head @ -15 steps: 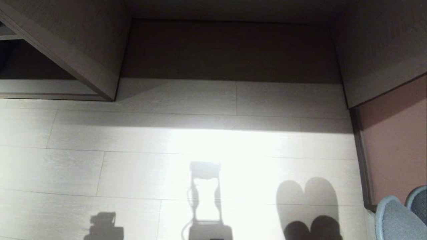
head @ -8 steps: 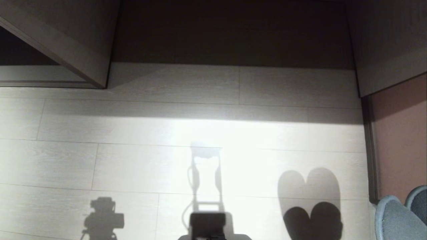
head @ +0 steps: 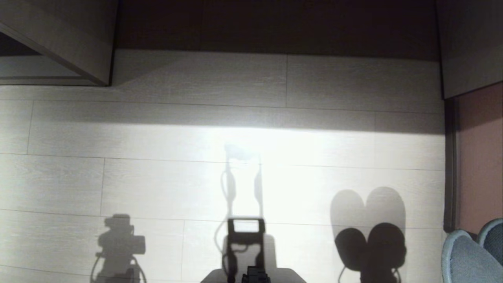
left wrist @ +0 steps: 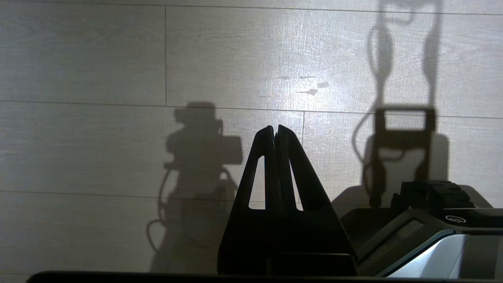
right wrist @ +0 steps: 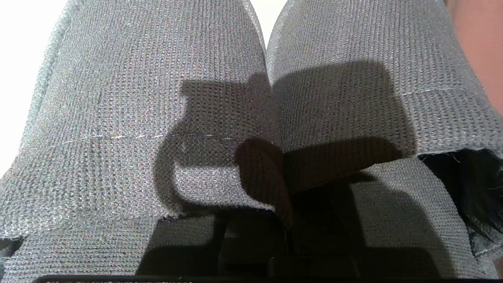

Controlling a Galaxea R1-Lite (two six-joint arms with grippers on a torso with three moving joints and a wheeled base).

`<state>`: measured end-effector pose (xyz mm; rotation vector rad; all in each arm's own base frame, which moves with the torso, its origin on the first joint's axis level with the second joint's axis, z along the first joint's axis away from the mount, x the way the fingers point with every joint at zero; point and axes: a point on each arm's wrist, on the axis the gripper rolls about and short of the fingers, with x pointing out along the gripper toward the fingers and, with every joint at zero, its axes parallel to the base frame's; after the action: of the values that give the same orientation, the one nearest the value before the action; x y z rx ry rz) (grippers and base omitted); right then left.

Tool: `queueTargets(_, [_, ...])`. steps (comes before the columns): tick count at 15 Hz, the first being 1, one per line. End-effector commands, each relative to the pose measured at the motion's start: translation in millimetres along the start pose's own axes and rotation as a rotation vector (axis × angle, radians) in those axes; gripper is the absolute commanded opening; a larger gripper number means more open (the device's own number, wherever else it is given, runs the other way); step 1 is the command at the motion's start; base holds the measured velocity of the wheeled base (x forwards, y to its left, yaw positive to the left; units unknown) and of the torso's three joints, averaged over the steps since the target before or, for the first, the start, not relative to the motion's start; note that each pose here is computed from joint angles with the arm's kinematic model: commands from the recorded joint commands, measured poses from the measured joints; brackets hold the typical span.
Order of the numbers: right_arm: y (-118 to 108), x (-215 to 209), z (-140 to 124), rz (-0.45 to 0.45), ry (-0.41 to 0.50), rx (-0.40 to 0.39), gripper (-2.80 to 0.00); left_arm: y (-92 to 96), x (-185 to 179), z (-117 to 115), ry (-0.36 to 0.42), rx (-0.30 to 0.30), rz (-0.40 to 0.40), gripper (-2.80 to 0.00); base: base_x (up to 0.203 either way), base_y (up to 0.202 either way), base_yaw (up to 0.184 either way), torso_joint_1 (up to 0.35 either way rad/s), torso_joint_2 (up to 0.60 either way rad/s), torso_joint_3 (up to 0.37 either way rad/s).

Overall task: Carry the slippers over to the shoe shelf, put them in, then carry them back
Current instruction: Place the slippers on the floor

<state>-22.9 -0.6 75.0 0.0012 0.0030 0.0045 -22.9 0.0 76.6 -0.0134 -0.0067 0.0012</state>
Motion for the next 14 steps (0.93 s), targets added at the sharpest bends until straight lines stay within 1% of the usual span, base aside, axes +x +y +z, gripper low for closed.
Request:
queueTargets(1, [0.0,0.2,-0.4,0.0,0.003,0.0,-2.8,0.0,0.1,0.0,0.001,0.0,0.002,-2.8,0.0,0.0,0.0,0.002,0.0,-0.198])
queueTargets(14, [0.0,0.2,-0.4,0.0,0.003,0.0,-2.8,0.0,0.1,0.0,0.001,0.0,0.0,-2.8,0.0,0.0,0.0,0.001,0.0,-0.198])
